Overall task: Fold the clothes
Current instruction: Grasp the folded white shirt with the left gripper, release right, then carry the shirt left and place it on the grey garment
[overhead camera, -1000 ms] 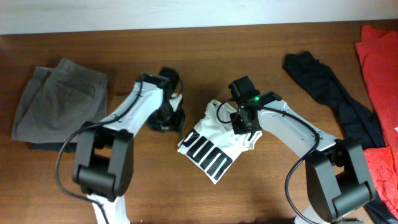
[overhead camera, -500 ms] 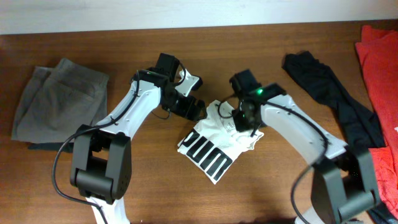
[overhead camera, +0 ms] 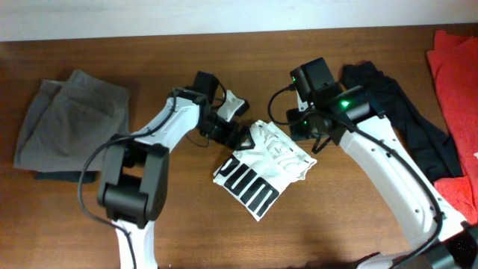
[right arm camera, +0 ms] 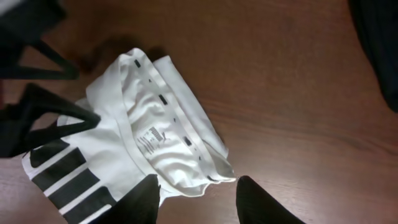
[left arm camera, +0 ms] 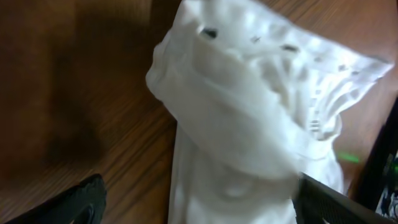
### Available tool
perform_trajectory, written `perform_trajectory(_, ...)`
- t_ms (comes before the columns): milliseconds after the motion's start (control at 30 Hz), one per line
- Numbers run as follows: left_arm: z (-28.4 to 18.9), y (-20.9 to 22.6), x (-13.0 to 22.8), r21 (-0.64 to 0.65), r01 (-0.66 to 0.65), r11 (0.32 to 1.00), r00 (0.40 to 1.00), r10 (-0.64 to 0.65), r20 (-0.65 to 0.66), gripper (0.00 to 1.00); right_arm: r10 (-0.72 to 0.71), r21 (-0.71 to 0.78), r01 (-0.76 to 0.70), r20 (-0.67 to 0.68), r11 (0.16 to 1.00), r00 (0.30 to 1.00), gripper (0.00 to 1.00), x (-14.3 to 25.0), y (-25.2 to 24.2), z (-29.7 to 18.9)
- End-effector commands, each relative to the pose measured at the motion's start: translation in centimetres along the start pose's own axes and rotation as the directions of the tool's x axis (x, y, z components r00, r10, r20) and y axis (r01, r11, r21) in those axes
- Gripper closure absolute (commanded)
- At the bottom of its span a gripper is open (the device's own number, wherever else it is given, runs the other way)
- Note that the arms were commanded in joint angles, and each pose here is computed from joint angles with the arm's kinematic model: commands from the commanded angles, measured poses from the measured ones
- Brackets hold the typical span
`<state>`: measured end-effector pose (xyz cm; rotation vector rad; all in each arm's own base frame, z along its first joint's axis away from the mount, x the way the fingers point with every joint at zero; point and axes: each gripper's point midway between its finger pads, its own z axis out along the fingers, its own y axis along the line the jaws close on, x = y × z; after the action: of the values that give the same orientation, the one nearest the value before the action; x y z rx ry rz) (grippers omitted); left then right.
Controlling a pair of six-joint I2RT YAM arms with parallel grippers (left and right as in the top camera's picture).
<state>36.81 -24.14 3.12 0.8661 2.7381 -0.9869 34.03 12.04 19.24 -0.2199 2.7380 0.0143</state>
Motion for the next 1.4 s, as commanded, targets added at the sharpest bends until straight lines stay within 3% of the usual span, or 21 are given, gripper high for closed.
perform_trajectory(0, 1.5, -0.3, 0.4, 0.074, 0.002, 0.997, 1.0, -0.001, -0.016, 0.07, 0.015, 0.011, -0.016, 0.061, 1.0, 0.998, 0.55, -0.7, -0.5, -2.1)
perform_trajectory(133, 2.8, -1.2, 0.8, 0.136, 0.012, 0.991, 0.999, -0.007, -0.036, 0.11, 0.016, 0.01, -0.016, 0.066, 1.0, 0.998, 0.55, -0.5, -0.6, -2.5)
perform_trajectory(333, 5.2, -2.5, 1.7, 0.16, -0.006, 0.987, 0.996, 0.02, -0.085, 0.32, 0.014, 0.013, -0.014, 0.05, 1.0, 0.999, 0.55, 0.0, -0.7, -2.7)
perform_trajectory(433, 5.9, -2.0, 2.1, 0.142, -0.005, 0.99, 0.995, 0.02, -0.102, 0.55, 0.011, 0.018, -0.012, 0.032, 1.0, 0.999, 0.56, 0.4, -0.8, -2.7)
perform_trajectory(467, 6.0, -1.9, 2.0, 0.139, -0.009, 0.99, 0.995, 0.023, -0.099, 0.67, 0.011, 0.019, -0.011, 0.028, 1.0, 1.0, 0.56, 0.5, -0.8, -2.7)
perform_trajectory(500, 5.9, -1.7, 1.9, 0.134, -0.013, 0.991, 0.996, 0.025, -0.091, 0.88, 0.01, 0.02, -0.011, 0.025, 1.0, 1.0, 0.55, 0.6, -0.9, -2.7)
perform_trajectory(567, 5.5, -1.2, 1.2, 0.115, -0.02, 0.993, 0.997, 0.029, -0.074, 0.99, 0.01, 0.02, -0.011, 0.024, 1.0, 1.0, 0.56, 0.6, -0.9, -2.7)
perform_trajectory(800, 0.5, 1.6, -2.1, -0.052, -0.015, 0.999, 0.999, 0.014, -0.03, 0.99, 0.009, 0.041, -0.009, 0.017, 0.999, 1.0, 0.56, 0.9, -1.3, -2.9)
perform_trajectory(933, -7.7, 4.0, -4.8, -0.259, 0.04, 0.965, 0.999, -0.03, 0.044, 0.99, 0.011, 0.044, -0.012, 0.032, 0.999, 0.999, 0.56, 0.9, -1.4, -3.4)
perform_trajectory(1133, -17.2, 9.4, -4.8, -0.549, 0.157, 0.821, 0.985, -0.088, 0.151, 1.0, 0.011, 0.05, -0.014, 0.045, 0.999, 0.999, 0.56, 1.0, -1.7, -4.0)
perform_trajectory(1267, -22.5, 12.7, -3.5, -0.634, 0.251, 0.731, 0.964, -0.13, 0.233, 0.99, 0.01, 0.056, -0.012, 0.031, 0.998, 0.999, 0.57, 1.4, -1.8, -4.1)
perform_trajectory(1367, -25.2, 14.6, -2.5, -0.64, 0.313, 0.702, 0.944, -0.158, 0.289, 0.99, 0.009, 0.057, -0.01, 0.025, 0.998, 1.0, 0.57, 1.6, -1.9, -4.2)
